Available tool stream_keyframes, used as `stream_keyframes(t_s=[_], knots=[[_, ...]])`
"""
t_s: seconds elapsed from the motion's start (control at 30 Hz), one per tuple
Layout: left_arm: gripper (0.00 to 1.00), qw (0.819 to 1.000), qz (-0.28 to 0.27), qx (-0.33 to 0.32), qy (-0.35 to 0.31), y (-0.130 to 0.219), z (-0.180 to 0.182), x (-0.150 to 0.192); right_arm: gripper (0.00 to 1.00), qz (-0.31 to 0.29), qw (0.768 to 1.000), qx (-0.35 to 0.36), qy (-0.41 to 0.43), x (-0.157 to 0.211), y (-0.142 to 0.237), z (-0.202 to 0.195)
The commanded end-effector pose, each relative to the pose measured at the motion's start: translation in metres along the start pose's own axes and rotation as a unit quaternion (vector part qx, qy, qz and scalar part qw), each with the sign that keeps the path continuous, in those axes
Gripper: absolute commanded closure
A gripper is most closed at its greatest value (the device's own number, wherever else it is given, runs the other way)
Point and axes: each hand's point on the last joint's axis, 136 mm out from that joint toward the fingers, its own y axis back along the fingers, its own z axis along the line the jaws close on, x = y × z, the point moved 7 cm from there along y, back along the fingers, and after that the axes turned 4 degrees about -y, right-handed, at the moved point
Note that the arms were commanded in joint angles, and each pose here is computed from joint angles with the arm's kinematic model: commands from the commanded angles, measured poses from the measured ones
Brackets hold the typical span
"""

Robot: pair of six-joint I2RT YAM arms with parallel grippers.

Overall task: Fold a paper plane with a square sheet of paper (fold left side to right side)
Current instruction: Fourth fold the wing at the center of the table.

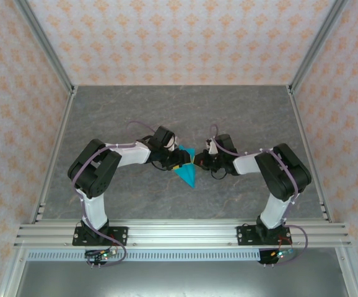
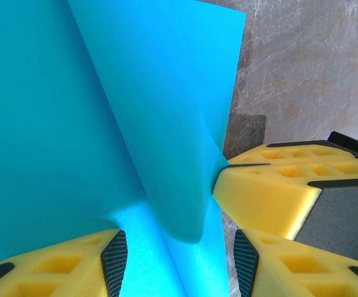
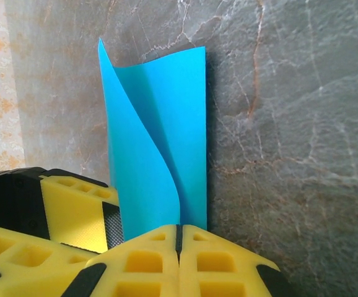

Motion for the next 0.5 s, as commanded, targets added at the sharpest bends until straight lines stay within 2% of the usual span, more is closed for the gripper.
stream_keyframes(t_s=[0.0, 0.47], knots=[[0.47, 1.000, 0.006, -0.030, 0.008, -0.0042, 0.0088, 0.0063, 1.00, -0.003, 1.000, 0.019, 0.014, -0.0023, -0.0053, -0.0019], [0.47, 0.999, 0.008, -0.031, 0.008, -0.0052, 0.0101, 0.0074, 1.00, -0.006, 0.998, 0.052, 0.027, -0.0017, -0.0016, -0.0034]])
